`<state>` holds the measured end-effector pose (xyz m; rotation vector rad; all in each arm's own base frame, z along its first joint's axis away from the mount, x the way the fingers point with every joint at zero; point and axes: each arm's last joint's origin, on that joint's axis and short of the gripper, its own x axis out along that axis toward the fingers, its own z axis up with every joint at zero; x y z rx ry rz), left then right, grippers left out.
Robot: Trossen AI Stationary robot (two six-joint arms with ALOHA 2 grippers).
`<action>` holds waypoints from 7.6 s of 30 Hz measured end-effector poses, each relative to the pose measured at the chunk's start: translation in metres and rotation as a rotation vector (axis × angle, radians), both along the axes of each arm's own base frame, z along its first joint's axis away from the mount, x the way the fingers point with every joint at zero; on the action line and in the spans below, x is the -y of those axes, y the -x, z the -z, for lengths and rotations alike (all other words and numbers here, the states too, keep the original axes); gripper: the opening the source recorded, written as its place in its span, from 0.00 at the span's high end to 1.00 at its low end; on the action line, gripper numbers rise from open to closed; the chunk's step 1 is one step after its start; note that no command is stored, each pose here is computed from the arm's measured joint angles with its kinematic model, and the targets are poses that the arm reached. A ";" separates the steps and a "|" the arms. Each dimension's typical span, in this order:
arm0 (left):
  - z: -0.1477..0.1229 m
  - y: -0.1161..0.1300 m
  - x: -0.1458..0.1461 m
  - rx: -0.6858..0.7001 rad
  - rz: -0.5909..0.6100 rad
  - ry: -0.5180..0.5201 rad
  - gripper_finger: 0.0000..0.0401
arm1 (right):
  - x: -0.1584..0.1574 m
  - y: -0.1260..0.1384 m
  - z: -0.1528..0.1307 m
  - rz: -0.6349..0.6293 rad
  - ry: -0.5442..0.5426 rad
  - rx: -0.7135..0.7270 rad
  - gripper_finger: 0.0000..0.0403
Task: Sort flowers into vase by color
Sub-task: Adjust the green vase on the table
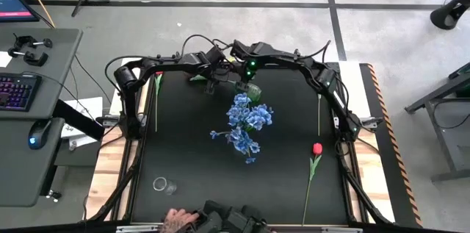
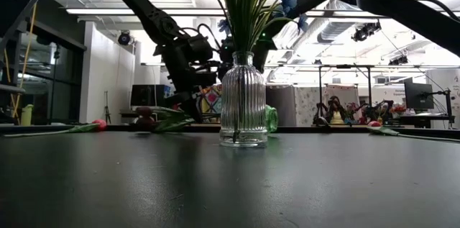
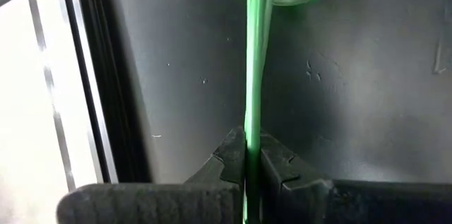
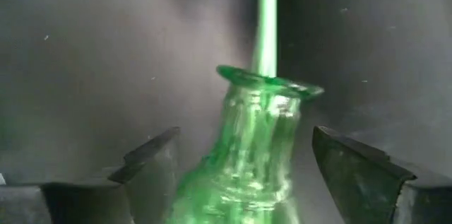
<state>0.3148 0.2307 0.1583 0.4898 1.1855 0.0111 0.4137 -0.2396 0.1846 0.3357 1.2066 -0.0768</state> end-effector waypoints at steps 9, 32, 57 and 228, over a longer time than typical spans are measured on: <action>0.000 -0.001 0.001 0.029 0.010 0.032 1.00 | 0.001 -0.001 0.000 0.018 0.002 0.015 0.54; -0.001 -0.003 0.003 0.042 0.014 0.036 1.00 | -0.001 -0.002 -0.001 0.063 -0.096 0.045 0.74; -0.005 -0.005 -0.003 0.105 -0.023 0.021 1.00 | 0.009 0.045 -0.049 -0.049 -0.119 0.203 0.39; -0.143 0.005 0.140 0.059 0.243 -0.512 0.82 | -0.065 0.005 -0.065 -0.124 0.067 0.818 0.68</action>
